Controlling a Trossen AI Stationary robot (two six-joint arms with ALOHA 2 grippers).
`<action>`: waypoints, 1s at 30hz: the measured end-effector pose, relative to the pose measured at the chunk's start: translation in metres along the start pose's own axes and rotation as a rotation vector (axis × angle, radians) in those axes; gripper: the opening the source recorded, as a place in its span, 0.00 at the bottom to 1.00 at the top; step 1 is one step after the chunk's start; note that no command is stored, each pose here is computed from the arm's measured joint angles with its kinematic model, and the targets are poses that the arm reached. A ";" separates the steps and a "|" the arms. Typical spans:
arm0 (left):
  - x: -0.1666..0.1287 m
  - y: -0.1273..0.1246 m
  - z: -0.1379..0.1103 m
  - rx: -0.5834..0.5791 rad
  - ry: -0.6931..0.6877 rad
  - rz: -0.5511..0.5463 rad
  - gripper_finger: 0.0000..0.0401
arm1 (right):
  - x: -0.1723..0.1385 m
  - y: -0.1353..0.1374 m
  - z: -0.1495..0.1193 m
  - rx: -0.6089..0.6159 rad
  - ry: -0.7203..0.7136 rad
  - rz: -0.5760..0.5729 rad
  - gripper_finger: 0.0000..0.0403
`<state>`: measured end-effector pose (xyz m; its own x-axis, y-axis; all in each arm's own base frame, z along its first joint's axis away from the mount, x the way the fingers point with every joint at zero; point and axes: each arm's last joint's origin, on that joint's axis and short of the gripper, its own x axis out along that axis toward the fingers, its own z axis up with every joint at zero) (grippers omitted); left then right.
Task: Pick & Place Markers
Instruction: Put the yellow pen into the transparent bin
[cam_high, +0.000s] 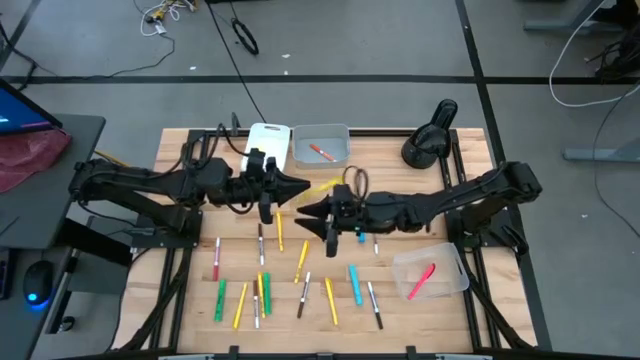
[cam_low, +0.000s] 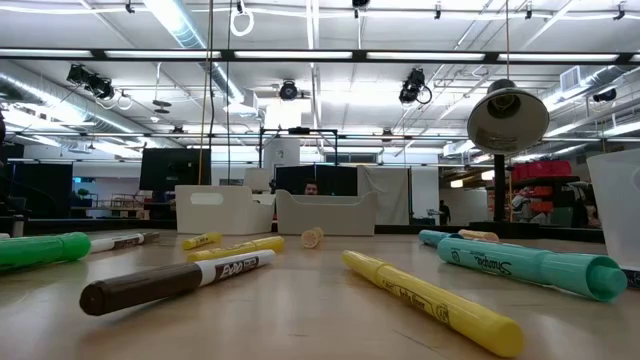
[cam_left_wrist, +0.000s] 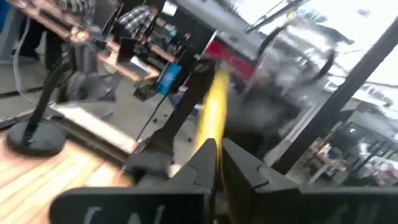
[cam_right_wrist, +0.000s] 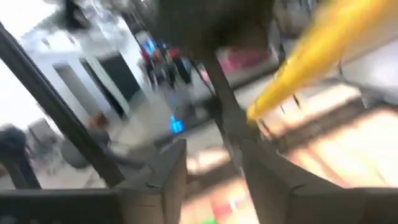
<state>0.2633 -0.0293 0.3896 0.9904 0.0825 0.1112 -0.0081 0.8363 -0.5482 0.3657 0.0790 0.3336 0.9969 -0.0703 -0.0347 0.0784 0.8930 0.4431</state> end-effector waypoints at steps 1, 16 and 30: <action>-0.001 -0.001 0.001 0.000 0.000 -0.006 0.05 | 0.001 -0.001 -0.004 0.000 0.030 -0.005 0.44; 0.000 0.000 -0.002 0.008 0.037 -0.023 0.01 | 0.001 -0.015 -0.009 0.022 0.139 -0.073 0.59; -0.025 0.035 -0.045 -0.018 0.509 0.375 0.02 | -0.009 -0.025 -0.025 0.137 0.408 -0.117 0.49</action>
<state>0.2446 -0.0268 0.3305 0.8621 0.0964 -0.4975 -0.3699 0.7908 -0.4877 0.3547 0.0683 0.3003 0.9019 0.0385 -0.4302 0.2172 0.8205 0.5287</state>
